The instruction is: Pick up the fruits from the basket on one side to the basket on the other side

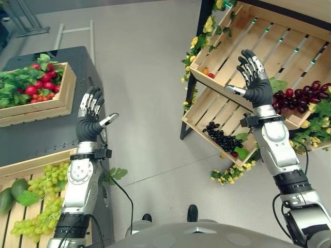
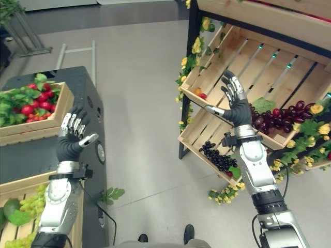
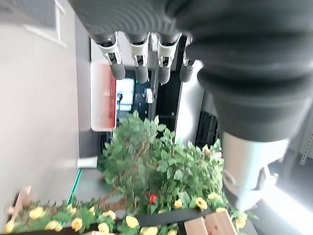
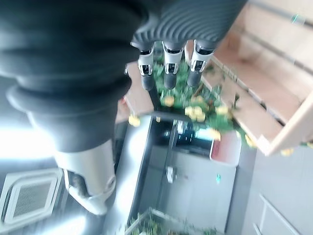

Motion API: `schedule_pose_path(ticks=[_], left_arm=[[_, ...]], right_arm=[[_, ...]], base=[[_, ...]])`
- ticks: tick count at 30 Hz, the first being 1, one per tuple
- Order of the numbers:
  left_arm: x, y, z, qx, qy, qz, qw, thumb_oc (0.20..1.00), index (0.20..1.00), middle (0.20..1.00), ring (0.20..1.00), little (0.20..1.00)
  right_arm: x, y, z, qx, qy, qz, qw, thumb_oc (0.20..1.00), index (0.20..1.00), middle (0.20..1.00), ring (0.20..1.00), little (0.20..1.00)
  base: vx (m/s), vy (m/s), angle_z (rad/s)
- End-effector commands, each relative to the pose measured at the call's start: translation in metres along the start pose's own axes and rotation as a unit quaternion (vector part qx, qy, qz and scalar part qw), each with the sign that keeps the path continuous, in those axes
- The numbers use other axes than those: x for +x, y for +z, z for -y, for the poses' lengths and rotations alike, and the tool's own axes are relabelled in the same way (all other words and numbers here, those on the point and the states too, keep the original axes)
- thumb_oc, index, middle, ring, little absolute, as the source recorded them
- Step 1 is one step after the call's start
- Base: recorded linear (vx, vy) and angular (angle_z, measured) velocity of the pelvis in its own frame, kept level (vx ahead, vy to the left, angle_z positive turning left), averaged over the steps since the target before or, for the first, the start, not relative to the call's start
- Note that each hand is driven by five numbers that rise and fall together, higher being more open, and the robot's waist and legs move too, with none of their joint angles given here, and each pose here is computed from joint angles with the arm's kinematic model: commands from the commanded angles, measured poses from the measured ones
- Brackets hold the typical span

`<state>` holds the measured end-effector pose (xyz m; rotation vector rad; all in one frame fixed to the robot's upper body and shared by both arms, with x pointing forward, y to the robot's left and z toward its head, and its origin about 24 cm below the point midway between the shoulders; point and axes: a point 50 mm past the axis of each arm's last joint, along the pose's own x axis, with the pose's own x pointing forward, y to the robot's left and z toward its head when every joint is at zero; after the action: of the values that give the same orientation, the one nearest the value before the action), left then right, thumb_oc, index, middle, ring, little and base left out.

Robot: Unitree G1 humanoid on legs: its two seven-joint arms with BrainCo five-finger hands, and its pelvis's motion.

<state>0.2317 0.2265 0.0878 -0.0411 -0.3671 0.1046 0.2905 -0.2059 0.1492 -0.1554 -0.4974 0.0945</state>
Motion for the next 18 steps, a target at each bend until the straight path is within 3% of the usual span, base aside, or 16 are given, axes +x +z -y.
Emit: schedule_pose_path(ticks=[1,8,12,18], left_arm=[[0.004,0.006,-0.004,0.005,0.002,0.029,1.000,1.000,1.000,1.000,1.000,1.000],[0.005,-0.007,0.008,-0.028,0.003,0.013,1.000,1.000,1.000,1.000,1.000,1.000],[0.007,-0.005,0.008,0.010,-0.007,0.023,1.000,1.000,1.000,1.000,1.000,1.000],[0.002,0.000,-0.001,0.047,0.003,0.032,0.998,1.000,1.000,1.000,1.000,1.000]], right_arm=[[0.002,0.027,-0.009,0.002,0.010,0.086,0.996,1.000,1.000,1.000,1.000,1.000],[-0.028,0.027,0.000,-0.047,-0.029,0.084,0.995,1.000,1.000,1.000,1.000,1.000],[-0.047,0.016,0.006,-0.069,-0.049,0.049,0.995,1.000,1.000,1.000,1.000,1.000],[-0.074,-0.009,0.016,-0.076,-0.090,-0.019,0.993,1.000,1.000,1.000,1.000,1.000]], base=[[-0.10,-0.111,0.32],[-0.06,-0.029,0.75],[0.01,0.034,0.88],[0.10,0.107,0.24]])
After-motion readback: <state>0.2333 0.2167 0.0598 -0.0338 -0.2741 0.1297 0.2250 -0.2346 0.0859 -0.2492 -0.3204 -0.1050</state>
